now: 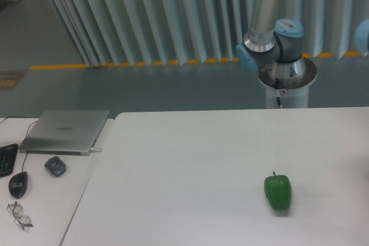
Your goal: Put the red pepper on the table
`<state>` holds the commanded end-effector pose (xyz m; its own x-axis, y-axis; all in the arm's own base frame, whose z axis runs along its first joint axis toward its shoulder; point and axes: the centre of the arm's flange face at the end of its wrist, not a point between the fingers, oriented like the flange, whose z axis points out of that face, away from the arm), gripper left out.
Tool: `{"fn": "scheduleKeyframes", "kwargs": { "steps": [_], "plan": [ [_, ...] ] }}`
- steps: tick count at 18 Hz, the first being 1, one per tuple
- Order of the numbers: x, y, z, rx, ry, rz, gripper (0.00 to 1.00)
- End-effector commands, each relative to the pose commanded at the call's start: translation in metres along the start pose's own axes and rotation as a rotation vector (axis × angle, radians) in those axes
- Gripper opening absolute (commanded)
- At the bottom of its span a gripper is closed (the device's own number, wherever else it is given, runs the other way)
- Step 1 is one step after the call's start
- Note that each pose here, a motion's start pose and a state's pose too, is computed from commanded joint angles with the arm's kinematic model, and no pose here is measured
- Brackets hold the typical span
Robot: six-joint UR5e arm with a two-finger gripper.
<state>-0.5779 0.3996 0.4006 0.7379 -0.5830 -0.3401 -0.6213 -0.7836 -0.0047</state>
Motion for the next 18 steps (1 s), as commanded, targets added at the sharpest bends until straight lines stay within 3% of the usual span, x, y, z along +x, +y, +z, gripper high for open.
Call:
{"fn": "scheduleKeyframes", "kwargs": {
  "steps": [6,18],
  "plan": [
    [-0.021,0.023,0.03,-0.006,0.003,-0.019,1.0],
    [-0.042,0.068,0.052,-0.022,-0.006,-0.129,1.0]
  ]
}}
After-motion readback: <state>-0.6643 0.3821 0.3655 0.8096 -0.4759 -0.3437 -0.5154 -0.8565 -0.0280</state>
